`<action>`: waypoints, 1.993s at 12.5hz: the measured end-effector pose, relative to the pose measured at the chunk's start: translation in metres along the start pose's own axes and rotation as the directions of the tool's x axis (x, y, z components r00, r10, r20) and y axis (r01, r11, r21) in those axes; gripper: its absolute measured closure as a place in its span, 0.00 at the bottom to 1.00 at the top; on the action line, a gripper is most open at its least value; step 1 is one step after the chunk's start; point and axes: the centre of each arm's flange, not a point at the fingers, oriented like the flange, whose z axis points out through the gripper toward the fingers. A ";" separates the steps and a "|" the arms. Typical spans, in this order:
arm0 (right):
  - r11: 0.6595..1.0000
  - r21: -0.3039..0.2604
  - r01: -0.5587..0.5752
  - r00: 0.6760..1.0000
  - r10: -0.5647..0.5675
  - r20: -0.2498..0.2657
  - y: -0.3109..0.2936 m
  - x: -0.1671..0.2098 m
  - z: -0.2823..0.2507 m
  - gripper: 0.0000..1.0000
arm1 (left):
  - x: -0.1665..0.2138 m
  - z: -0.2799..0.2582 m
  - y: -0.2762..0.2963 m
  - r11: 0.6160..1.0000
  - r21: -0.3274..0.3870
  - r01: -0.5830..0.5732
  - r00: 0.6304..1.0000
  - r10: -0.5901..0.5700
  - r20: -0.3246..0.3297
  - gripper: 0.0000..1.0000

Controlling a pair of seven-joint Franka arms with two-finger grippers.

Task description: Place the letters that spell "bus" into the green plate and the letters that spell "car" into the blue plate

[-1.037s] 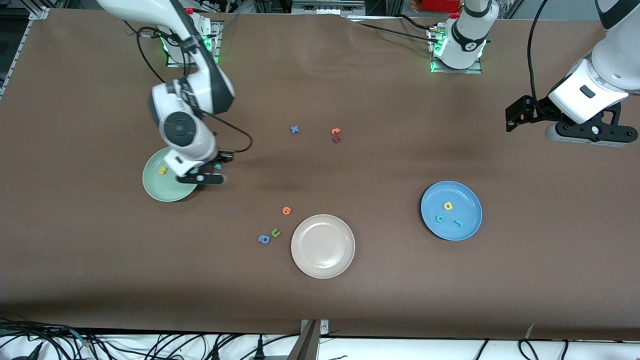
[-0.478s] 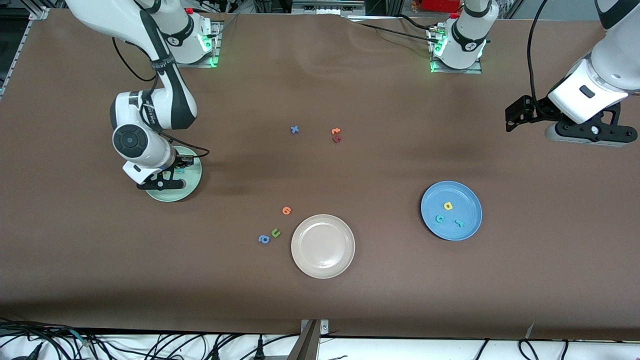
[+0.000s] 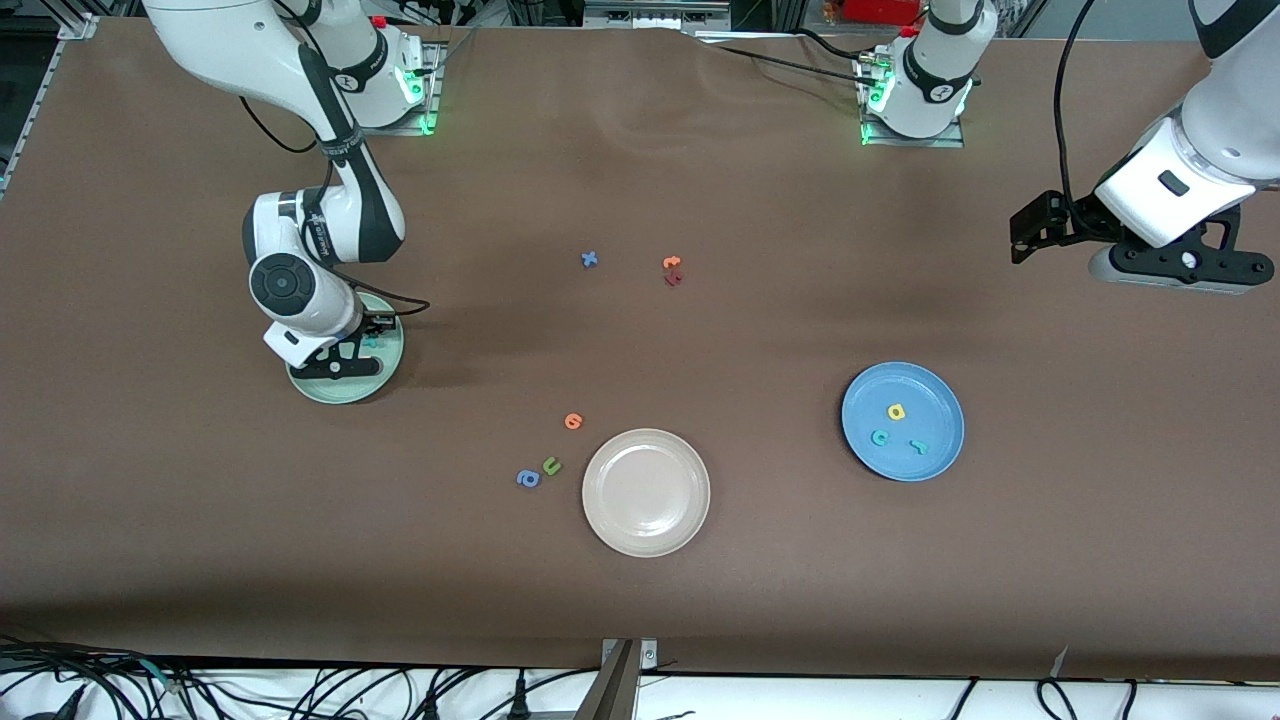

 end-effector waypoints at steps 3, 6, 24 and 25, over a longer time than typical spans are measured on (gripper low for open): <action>1.000 0.002 0.001 1.000 -0.001 -0.013 -0.001 0.002 -0.004 0.44 | 0.000 0.000 0.000 1.000 0.000 0.000 1.000 0.000 0.000 0.00; 1.000 0.013 -0.004 1.000 0.004 -0.003 0.000 0.011 -0.043 0.13 | 0.000 0.000 0.000 1.000 0.000 0.000 1.000 0.000 0.000 0.00; 0.985 0.092 -0.149 0.988 0.144 0.051 0.095 0.004 -0.357 0.00 | 0.000 0.000 0.000 1.000 0.000 0.000 1.000 0.000 0.000 0.00; 0.984 0.102 -0.149 0.988 0.144 0.055 0.098 0.005 -0.355 0.00 | 0.000 0.000 0.000 1.000 0.000 0.000 1.000 0.000 0.000 0.00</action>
